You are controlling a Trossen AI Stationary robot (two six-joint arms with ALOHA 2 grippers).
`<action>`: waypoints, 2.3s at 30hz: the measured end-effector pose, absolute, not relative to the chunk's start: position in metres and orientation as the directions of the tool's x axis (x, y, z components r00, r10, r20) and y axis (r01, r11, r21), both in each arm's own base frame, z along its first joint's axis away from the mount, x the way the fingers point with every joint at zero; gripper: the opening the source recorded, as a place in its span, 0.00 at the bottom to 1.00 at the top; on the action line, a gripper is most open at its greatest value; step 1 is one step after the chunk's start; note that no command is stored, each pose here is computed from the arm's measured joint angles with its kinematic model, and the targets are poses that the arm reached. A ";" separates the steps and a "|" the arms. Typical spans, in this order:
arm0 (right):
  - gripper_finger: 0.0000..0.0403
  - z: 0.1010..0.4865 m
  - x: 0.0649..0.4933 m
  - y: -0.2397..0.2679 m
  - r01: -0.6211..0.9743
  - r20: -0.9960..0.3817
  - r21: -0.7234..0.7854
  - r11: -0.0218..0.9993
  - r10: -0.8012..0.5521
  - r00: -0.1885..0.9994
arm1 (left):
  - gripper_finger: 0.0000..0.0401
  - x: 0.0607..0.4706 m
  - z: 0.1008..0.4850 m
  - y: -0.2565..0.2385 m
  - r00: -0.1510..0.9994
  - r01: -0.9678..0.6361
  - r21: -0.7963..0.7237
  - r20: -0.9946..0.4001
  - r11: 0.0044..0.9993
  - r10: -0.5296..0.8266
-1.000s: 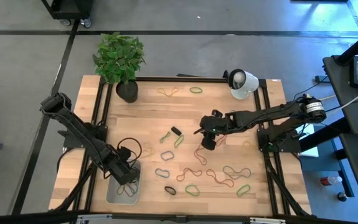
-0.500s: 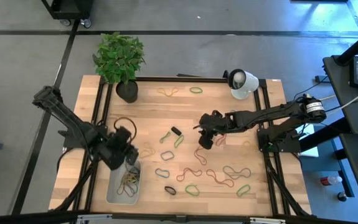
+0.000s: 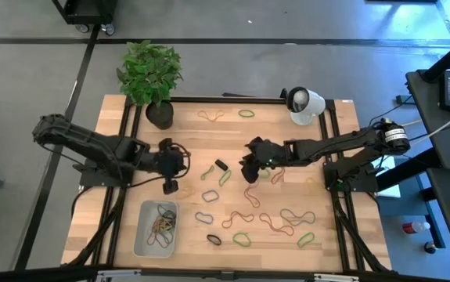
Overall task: Pick and place rubber bands into bin
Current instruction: Put the red rubber band into the bin
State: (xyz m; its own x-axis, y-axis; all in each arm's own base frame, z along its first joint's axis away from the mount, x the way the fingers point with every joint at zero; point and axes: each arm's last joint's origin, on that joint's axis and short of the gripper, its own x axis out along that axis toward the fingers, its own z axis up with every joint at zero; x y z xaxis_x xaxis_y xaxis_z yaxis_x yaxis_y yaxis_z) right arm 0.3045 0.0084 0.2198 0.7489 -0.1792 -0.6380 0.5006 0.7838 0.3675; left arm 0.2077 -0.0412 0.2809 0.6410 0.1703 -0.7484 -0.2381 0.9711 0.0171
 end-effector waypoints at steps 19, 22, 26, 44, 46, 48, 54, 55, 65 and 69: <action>0.01 0.234 0.266 0.078 0.840 -0.921 0.330 0.430 -0.047 0.386 | 0.00 0.156 0.231 0.023 0.765 -0.155 -0.046 -0.637 0.987 0.090; 0.02 0.229 0.257 0.094 0.827 -0.948 0.282 0.486 0.007 0.319 | 0.00 0.148 0.237 0.024 0.798 -0.142 -0.037 -0.596 0.989 0.092; 0.07 0.224 0.249 0.108 0.808 -0.963 0.234 0.541 0.011 0.271 | 0.00 0.143 0.244 0.026 0.827 -0.148 -0.009 -0.549 0.989 0.119; 0.18 0.210 0.268 0.100 0.515 -0.937 0.066 0.855 -0.124 0.326 | 0.00 0.144 0.249 0.026 0.856 -0.211 -0.095 -0.499 0.973 0.136; 0.20 0.207 0.276 0.100 0.454 -0.925 0.074 0.888 -0.109 0.364 | 0.00 0.144 0.249 0.026 0.857 -0.210 -0.096 -0.496 0.973 0.136; 0.23 0.201 0.285 0.102 0.382 -0.914 0.063 0.922 -0.101 0.394 | 0.00 0.145 0.249 0.026 0.860 -0.204 -0.085 -0.491 0.975 0.137; 0.32 0.166 0.302 0.108 0.241 -0.928 -0.025 0.970 -0.112 0.356 | 0.00 0.147 0.249 0.026 0.860 -0.208 -0.102 -0.493 0.973 0.132; 0.33 0.161 0.303 0.108 0.244 -0.934 -0.036 0.969 -0.119 0.336 | 0.00 0.147 0.249 0.026 0.861 -0.214 -0.114 -0.491 0.970 0.132; 0.28 0.123 0.311 0.111 0.292 -0.970 -0.007 0.956 -0.077 0.230 | 0.00 0.147 0.248 0.024 0.861 -0.245 -0.201 -0.495 0.948 0.117; 0.14 0.121 0.311 0.112 0.374 -0.973 0.012 0.927 -0.076 0.219 | 0.00 0.147 0.248 0.021 0.862 -0.227 -0.199 -0.496 0.953 0.102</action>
